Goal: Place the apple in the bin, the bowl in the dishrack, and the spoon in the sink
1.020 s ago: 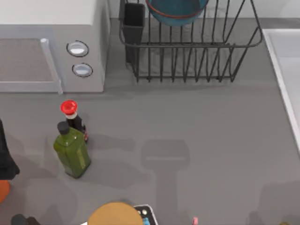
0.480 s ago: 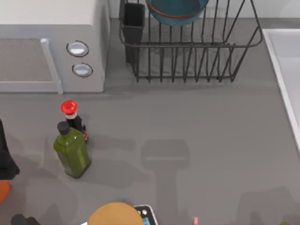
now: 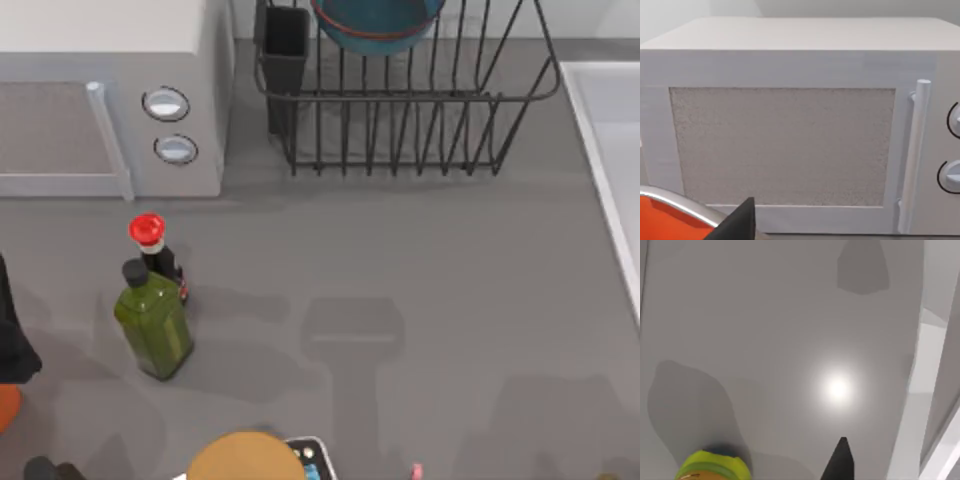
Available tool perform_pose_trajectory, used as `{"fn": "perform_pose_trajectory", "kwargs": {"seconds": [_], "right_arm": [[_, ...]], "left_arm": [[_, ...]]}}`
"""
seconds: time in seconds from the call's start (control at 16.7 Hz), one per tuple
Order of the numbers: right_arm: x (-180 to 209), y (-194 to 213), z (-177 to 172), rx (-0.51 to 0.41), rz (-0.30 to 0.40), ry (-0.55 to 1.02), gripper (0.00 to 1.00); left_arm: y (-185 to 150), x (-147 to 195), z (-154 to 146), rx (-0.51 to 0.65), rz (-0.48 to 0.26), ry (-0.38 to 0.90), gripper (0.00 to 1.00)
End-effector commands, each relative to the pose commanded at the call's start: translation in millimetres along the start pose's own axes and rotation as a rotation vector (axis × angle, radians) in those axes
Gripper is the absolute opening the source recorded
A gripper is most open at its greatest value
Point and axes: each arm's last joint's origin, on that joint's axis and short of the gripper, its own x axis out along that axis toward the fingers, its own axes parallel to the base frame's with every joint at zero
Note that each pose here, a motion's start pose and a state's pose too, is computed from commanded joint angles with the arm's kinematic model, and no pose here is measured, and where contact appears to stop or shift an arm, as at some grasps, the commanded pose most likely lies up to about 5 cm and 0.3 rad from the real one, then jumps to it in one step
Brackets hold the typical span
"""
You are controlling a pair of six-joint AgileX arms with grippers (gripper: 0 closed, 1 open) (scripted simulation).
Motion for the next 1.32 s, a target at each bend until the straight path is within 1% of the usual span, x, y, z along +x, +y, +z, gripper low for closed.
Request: {"fn": "perform_pose_trajectory", "kwargs": {"seconds": [0.24, 0.42, 0.54, 0.72, 0.96, 1.14, 1.32], "right_arm": [[-40, -39, -34, 0.031, 0.044, 0.001, 0.0], [-63, -86, -62, 0.043, 0.047, 0.013, 0.0], [-68, -123, -76, 0.041, 0.035, 0.022, 0.0], [-52, -180, -85, 0.026, 0.01, 0.027, 0.0], [-8, -243, -73, -0.009, -0.023, 0.017, 0.0], [16, -271, -57, -0.03, -0.056, 0.014, 0.0], [23, -279, -50, -0.037, -0.072, 0.015, 0.0]], "left_arm": [[0, 0, 0, 0.0, 0.0, 0.0, 1.0], [0, 0, 0, 0.0, 0.0, 0.0, 1.0], [0, 0, 0, 0.0, 0.0, 0.0, 1.0], [0, 0, 0, 0.0, 0.0, 0.0, 1.0], [0, 0, 0, 0.0, 0.0, 0.0, 1.0], [0, 0, 0, 0.0, 0.0, 0.0, 1.0], [0, 0, 0, 0.0, 0.0, 0.0, 1.0]]}}
